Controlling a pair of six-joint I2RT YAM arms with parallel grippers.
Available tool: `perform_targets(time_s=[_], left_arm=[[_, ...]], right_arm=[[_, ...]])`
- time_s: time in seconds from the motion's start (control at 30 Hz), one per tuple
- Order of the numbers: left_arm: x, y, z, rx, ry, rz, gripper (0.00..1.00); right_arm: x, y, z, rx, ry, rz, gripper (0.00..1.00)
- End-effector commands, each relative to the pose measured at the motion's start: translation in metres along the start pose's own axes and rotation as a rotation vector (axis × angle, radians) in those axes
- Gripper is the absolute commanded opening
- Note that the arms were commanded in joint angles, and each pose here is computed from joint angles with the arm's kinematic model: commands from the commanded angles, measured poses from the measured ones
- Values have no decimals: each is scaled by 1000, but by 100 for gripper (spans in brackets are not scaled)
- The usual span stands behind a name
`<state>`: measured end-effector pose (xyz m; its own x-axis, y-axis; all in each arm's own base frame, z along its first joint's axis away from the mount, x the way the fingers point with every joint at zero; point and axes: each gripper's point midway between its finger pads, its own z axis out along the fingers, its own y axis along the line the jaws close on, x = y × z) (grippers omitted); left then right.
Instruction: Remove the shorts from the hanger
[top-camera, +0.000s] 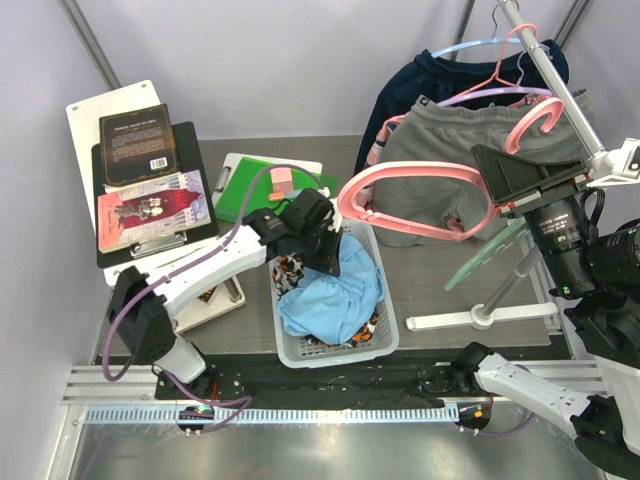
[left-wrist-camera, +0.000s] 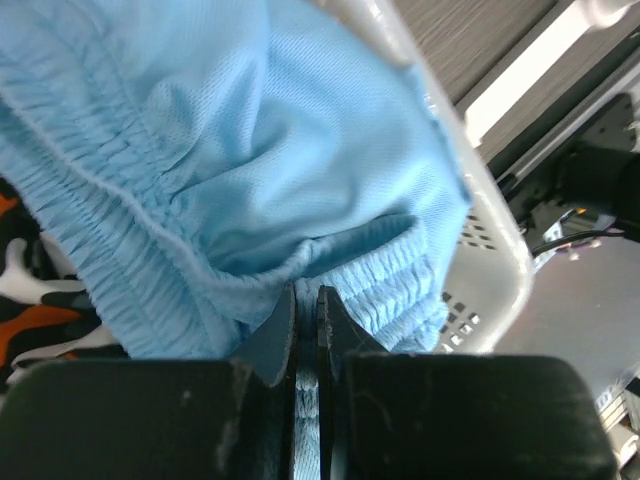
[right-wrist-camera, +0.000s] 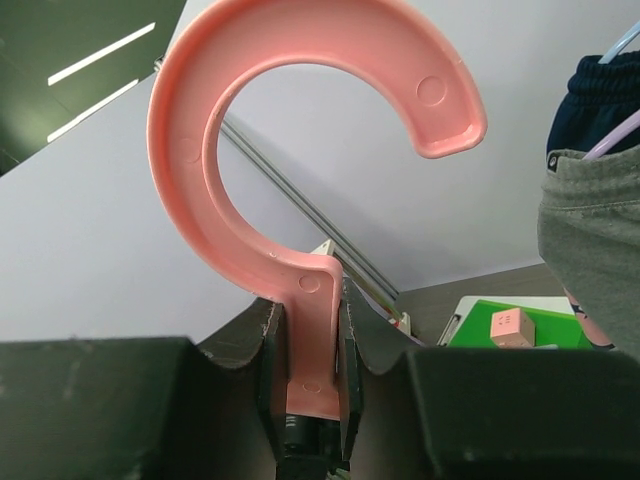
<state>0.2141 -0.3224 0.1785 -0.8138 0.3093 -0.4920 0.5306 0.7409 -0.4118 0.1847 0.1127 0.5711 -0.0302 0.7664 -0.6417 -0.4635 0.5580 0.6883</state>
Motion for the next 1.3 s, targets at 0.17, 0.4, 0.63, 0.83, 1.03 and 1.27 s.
perform_targets(time_s=[0.17, 0.4, 0.63, 0.83, 1.03, 1.27], left_arm=[[19, 15, 52, 8, 119, 1, 0], [-21, -7, 4, 23, -37, 22, 32], [-47, -44, -70, 129, -204, 11, 81], [-77, -65, -166, 140, -410, 34, 80], [-114, -62, -287, 56, -799, 55, 87], [-140, -108, -412, 219, -1196, 208, 94]], right_arm=[[-9, 2, -4, -1, -29, 11, 1], [-4, -1, -2, 7, -14, 5, 1], [3, 0, 8, 6, 7, -18, 1], [6, 7, 15, -17, 24, -28, 1], [16, 6, 20, -22, 55, -48, 1], [38, -11, 19, -13, 126, -196, 1]])
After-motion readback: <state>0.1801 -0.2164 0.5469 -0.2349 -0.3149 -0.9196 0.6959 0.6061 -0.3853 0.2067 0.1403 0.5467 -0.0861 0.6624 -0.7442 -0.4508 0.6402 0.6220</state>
